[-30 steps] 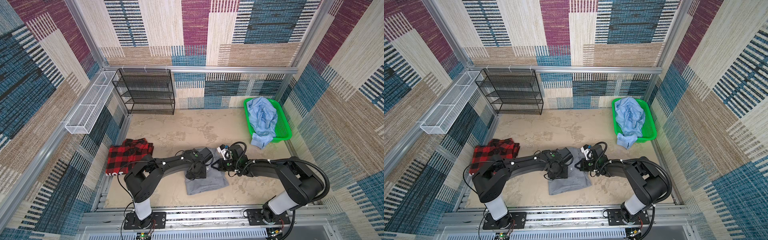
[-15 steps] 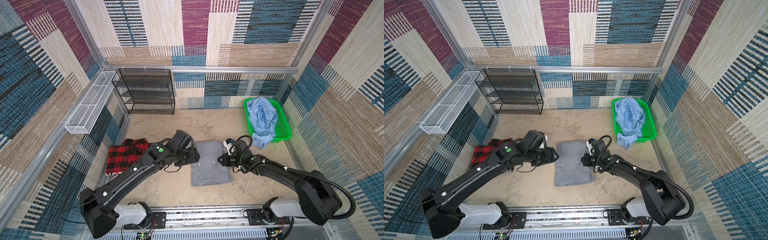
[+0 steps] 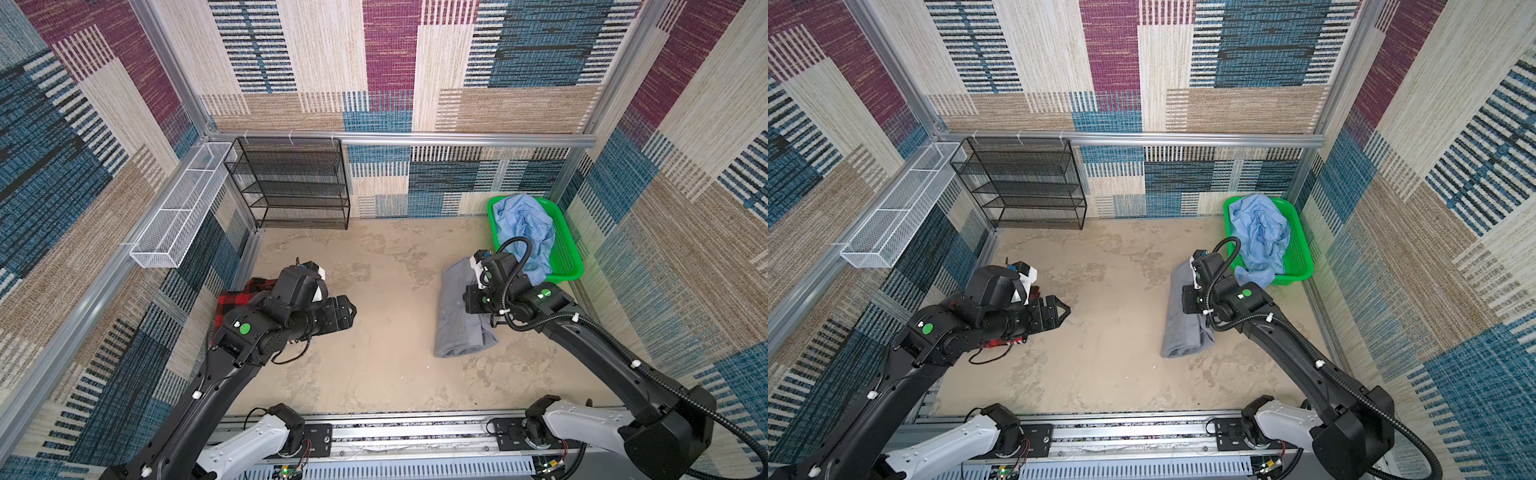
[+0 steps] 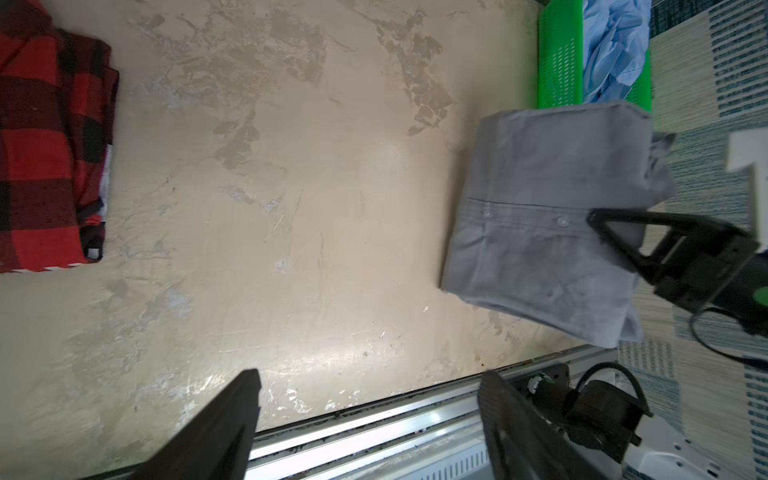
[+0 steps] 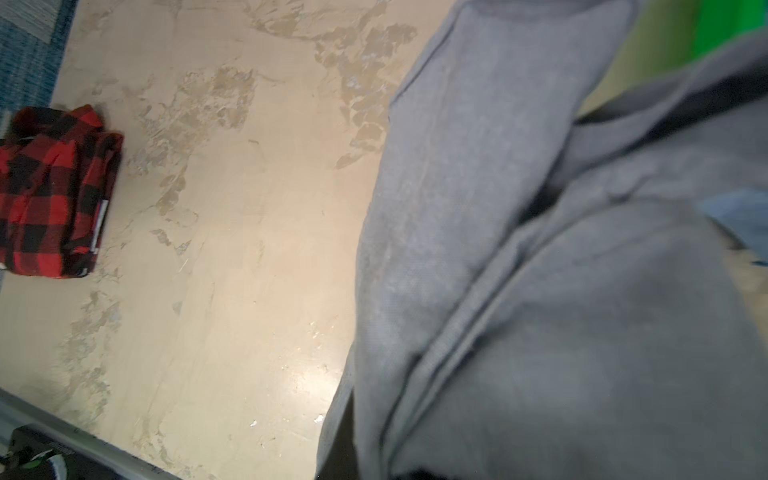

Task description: Fold and stack the long sleeve shirts

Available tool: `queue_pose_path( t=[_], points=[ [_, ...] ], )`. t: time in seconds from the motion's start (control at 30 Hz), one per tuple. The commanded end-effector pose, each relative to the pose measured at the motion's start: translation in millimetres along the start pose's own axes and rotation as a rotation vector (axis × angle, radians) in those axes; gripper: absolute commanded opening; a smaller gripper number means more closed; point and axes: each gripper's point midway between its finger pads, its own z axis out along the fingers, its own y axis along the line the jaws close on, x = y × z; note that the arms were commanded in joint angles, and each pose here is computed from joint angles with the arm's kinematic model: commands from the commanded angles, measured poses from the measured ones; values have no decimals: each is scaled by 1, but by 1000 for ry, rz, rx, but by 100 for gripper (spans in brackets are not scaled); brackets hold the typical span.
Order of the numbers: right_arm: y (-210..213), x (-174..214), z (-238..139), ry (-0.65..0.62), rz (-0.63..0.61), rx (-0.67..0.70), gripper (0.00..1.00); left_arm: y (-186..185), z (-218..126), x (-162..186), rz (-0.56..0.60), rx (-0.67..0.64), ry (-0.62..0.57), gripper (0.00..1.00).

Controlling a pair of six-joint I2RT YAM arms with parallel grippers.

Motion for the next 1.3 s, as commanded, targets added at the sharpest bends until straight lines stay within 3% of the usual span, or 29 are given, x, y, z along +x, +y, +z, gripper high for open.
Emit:
queue_pose_path(
  t=[0.0, 0.2, 0.33, 0.5, 0.8, 0.97, 1.03, 1.27],
  points=[
    [-36, 6, -18, 67, -72, 237, 0, 18, -1, 1, 73, -48, -26, 87],
    [-15, -19, -20, 119, -191, 349, 0, 35, 6, 4, 67, -42, -85, 89],
    [13, -3, 24, 246, -342, 468, 0, 46, 14, 8, 64, -42, -105, 90],
    [54, 25, 90, 358, -494, 519, 0, 50, 10, 9, 51, -36, -146, 89],
    [175, 80, 154, 374, -646, 388, 0, 61, -13, 7, 24, -50, -273, 88],
    [215, 115, 165, 380, -693, 330, 29, 65, -19, 7, 12, -57, -305, 88],
    [233, 120, 159, 350, -692, 301, 34, 67, -21, 7, 4, -63, -319, 87],
    [292, 141, 129, 333, -717, 125, 66, 73, -26, 7, -16, -87, -343, 86]
  ],
)
